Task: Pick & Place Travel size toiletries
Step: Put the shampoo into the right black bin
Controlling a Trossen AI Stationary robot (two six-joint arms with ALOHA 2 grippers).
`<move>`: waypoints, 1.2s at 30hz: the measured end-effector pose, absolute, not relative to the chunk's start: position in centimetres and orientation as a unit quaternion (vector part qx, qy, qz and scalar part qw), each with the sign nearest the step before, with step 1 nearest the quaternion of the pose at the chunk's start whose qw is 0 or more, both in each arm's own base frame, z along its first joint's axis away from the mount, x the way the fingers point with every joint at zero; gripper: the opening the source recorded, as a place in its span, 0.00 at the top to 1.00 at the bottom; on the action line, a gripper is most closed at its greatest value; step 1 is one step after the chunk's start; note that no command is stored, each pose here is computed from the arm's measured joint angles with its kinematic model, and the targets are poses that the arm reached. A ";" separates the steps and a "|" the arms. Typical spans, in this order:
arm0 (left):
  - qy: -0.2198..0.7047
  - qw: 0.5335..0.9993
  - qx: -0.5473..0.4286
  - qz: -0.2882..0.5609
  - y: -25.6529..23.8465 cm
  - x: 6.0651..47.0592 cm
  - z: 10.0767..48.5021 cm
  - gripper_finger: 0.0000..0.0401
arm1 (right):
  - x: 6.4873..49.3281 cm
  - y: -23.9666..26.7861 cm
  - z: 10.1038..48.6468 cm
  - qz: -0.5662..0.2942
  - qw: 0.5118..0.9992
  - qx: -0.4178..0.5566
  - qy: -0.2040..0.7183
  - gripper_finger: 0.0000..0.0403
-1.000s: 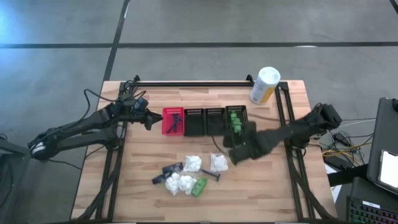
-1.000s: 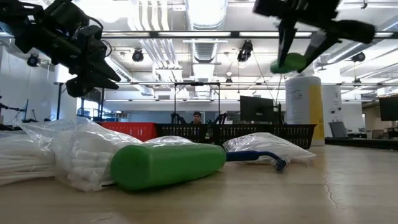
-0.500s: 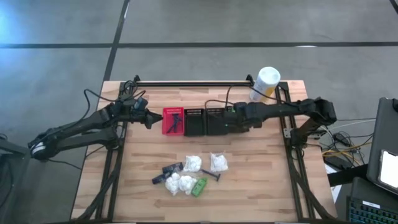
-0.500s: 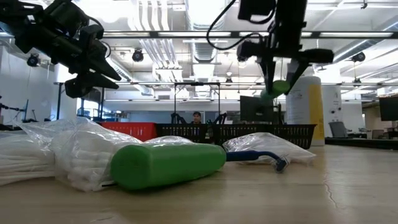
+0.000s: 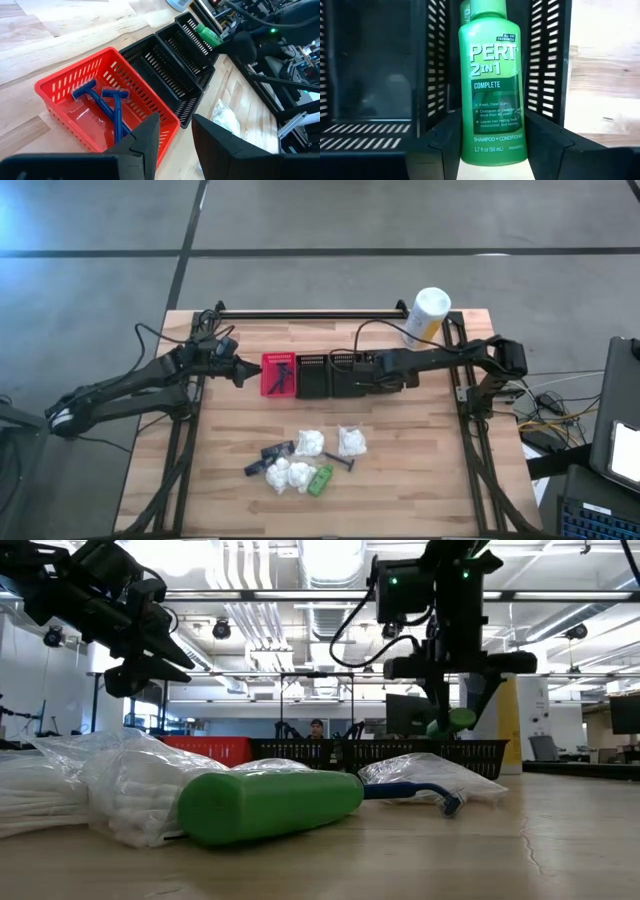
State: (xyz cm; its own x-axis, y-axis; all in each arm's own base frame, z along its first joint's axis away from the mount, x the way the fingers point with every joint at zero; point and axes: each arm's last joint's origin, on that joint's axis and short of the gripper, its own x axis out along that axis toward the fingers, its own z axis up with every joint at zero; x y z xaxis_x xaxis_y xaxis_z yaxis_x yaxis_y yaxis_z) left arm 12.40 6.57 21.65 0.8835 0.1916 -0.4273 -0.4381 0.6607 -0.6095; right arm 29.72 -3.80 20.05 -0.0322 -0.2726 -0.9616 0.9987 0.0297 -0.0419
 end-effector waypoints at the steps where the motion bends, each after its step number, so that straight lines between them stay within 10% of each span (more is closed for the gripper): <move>1: 0.166 0.896 -0.373 0.176 6.6 12.4 21.6 0.70 | 29.6 -3.9 19.9 -0.567 0.561 0.406 0.445 0.59; 36: 0.166 0.896 -0.372 0.176 6.6 12.4 21.6 0.70 | 32.0 0.1 23.4 -0.491 0.645 0.395 0.432 0.14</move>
State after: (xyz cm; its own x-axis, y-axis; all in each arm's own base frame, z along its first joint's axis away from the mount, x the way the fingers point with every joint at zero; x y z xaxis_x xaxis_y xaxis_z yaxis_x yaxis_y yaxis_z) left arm 12.40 6.58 21.65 0.8832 0.1919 -0.4278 -0.4386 0.6609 -0.6090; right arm 32.05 0.06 23.38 0.1452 -0.2923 -0.9452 0.9748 0.2058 0.0861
